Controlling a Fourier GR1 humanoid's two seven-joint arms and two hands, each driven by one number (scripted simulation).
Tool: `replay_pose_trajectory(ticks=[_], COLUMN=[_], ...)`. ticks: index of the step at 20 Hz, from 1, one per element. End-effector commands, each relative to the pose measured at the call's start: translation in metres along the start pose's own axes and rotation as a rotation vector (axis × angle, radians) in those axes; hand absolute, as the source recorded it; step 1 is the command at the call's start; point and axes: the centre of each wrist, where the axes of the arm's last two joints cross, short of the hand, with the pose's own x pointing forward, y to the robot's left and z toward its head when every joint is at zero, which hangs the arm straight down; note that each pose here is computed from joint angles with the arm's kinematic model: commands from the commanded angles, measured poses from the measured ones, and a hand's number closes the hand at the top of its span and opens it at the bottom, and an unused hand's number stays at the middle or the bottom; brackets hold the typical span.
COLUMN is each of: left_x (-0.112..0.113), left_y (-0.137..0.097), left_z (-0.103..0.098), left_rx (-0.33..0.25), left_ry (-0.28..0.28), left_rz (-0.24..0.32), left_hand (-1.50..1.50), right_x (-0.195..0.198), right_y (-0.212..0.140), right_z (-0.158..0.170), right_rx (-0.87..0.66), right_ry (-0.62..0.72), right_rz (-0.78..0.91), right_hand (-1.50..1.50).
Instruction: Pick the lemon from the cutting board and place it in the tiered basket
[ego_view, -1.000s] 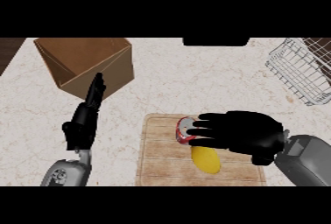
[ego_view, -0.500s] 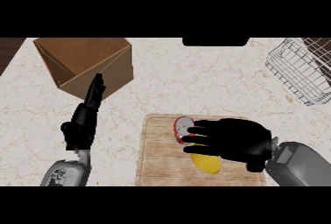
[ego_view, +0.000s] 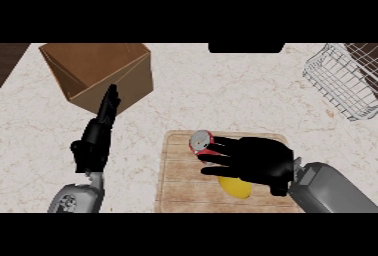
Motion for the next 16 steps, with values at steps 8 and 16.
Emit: replay_pose_trajectory(ticks=[8,16], left_x=[0.003,0.019], left_y=[0.003,0.012], left_z=[-0.007,-0.007], left_rx=[-0.006,-0.006], left_ry=[-0.002,-0.016], left_rz=[0.013,0.004], left_hand=[0.0,0.0], right_x=[-0.002,-0.014], right_y=[0.02,0.054], right_z=[-0.009,-0.025], right_rx=[0.071,-0.079], right_ry=[-0.036,-0.041], right_rz=[-0.089,-0.116], right_hand=[-1.5,1.5])
